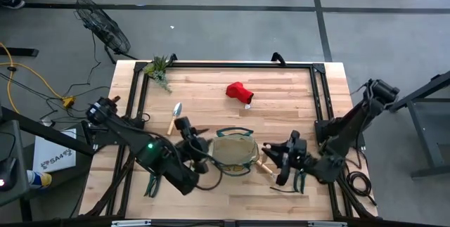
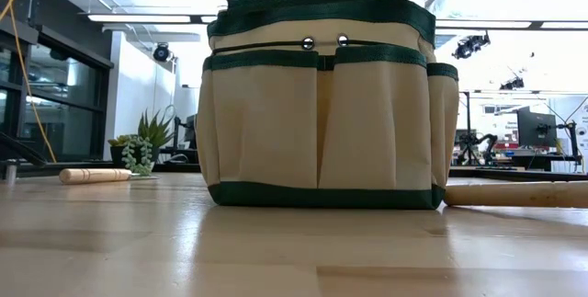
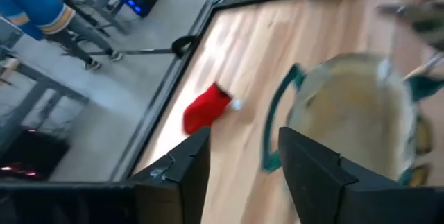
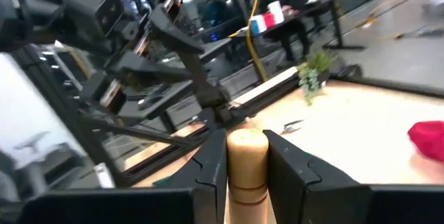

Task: Pick & Place Garden tools in Gardening bag
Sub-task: Put the brown trowel into the white gardening bag

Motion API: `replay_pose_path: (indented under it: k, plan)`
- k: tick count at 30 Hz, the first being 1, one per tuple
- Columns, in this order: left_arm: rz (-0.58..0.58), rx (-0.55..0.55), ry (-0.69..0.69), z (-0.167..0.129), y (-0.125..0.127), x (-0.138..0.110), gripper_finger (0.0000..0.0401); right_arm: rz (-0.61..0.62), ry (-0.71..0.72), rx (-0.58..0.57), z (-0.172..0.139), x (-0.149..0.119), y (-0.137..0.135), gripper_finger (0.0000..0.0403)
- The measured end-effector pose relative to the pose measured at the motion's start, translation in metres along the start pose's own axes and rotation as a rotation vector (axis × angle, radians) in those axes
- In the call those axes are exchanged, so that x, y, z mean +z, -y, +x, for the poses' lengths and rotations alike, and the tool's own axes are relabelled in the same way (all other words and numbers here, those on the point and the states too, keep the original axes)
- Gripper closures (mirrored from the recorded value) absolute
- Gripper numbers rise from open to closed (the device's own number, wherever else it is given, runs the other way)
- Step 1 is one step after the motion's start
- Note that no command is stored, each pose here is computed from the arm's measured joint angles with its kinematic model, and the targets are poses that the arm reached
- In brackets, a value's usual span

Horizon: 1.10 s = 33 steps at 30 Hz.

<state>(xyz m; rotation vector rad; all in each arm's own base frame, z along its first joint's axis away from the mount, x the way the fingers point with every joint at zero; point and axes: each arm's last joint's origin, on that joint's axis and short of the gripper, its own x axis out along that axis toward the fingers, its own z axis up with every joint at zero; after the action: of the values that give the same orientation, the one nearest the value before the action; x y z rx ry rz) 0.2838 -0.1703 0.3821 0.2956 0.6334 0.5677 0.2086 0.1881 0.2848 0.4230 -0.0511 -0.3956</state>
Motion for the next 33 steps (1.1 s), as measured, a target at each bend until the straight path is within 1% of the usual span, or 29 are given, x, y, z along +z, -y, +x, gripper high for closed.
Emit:
replay_pose_path:
  k: [6, 10, 13, 16, 18, 20, 23, 27, 29, 33]
  plan:
    - [0.016, 0.049, -0.055, -0.014, -0.035, -0.01, 0.0258, -0.094, 0.062, -0.108, 0.018, -0.002, -0.047, 0.034]
    - [0.024, 0.055, -0.06, -0.022, -0.053, -0.011, 0.0264, -0.168, 0.101, -0.205, 0.029, -0.006, -0.076, 0.034]
    - [0.019, 0.04, -0.05, -0.029, -0.065, -0.011, 0.0265, -0.183, 0.124, -0.267, 0.034, -0.009, -0.091, 0.034]
    - [0.006, 0.032, -0.042, -0.032, -0.072, -0.01, 0.0265, -0.189, 0.132, -0.292, 0.038, -0.016, -0.102, 0.034]
    - [-0.002, 0.017, -0.046, -0.034, -0.076, -0.011, 0.0265, -0.186, 0.131, -0.288, 0.037, -0.019, -0.106, 0.034]
    - [-0.006, -0.002, -0.052, -0.037, -0.08, -0.011, 0.0265, -0.154, 0.134, -0.279, 0.033, -0.018, -0.11, 0.034]
    - [0.023, -0.029, -0.068, -0.038, -0.082, -0.012, 0.0265, -0.124, 0.136, -0.271, 0.023, -0.017, -0.114, 0.034]
    - [0.057, -0.052, -0.084, -0.038, -0.081, -0.012, 0.0265, -0.112, 0.113, -0.197, 0.008, -0.018, -0.121, 0.034]
    - [0.068, -0.07, -0.096, -0.038, -0.08, -0.012, 0.0265, -0.094, 0.105, -0.169, 0.004, -0.022, -0.123, 0.034]
    - [0.079, -0.081, -0.103, -0.038, -0.08, -0.013, 0.0265, -0.131, 0.091, -0.145, 0.008, -0.038, -0.124, 0.034]
